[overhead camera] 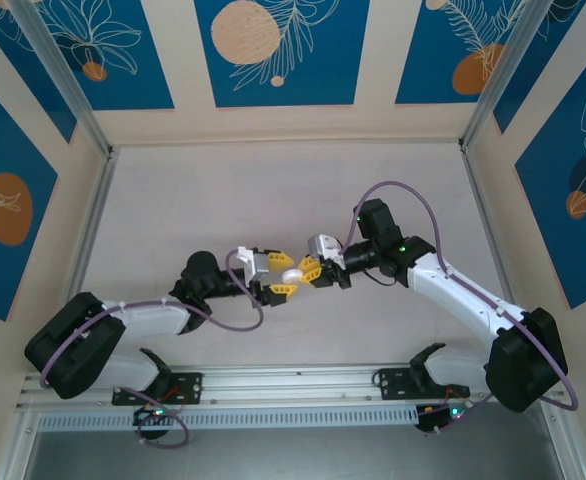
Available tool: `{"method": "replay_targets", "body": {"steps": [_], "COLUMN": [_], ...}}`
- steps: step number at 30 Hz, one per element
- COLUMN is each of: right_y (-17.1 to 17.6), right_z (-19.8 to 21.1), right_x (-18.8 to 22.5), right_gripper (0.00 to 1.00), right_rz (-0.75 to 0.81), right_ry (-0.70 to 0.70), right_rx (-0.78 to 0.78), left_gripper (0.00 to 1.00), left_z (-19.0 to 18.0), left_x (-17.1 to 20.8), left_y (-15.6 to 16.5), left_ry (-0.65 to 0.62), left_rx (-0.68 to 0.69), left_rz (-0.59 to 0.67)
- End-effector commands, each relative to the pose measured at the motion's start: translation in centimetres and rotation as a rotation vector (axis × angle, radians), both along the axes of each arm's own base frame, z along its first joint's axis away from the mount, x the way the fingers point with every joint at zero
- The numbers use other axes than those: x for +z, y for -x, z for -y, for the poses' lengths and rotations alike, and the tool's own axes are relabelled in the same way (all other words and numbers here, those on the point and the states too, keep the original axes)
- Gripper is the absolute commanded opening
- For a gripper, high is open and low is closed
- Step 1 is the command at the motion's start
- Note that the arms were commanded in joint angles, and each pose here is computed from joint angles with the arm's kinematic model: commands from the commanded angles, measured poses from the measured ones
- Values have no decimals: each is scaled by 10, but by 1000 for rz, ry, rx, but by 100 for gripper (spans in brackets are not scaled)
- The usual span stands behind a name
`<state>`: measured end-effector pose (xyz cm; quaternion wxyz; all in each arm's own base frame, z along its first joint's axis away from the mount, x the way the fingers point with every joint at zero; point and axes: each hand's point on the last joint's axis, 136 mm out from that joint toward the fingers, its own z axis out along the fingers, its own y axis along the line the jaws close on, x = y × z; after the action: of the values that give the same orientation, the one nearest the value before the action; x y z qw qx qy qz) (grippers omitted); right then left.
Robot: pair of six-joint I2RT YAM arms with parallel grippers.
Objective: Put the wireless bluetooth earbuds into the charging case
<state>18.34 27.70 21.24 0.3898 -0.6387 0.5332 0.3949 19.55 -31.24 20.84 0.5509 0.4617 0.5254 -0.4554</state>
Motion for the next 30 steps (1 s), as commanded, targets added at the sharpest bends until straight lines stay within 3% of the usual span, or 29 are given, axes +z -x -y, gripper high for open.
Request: {"method": "replay_targets", "body": {"steps": [1,5,10,18,30], "right_y": [1,0,-4,-35,-81], "right_z": [2,7,22,39,31], "right_x": [11,12,9,-10,-62], "right_gripper": [15,15,16,16,15], "right_rz": [15,-18,-141,-392,-731], "right_ry": [-11,0,67,192,336], "right_rx": [20,5,-55,-249,-389], "left_gripper": [67,71,79,100,100], "left_z": [-2,-6,-18,-42,-111], "left_x": [15,14,11,6,-7], "left_y": [2,0,-16,-47,-83], "left_ry": [26,11,-39,-186,-353], "left_rx": [7,40,183,414,867], "left_rz": [61,57,37,-64,-261]}}
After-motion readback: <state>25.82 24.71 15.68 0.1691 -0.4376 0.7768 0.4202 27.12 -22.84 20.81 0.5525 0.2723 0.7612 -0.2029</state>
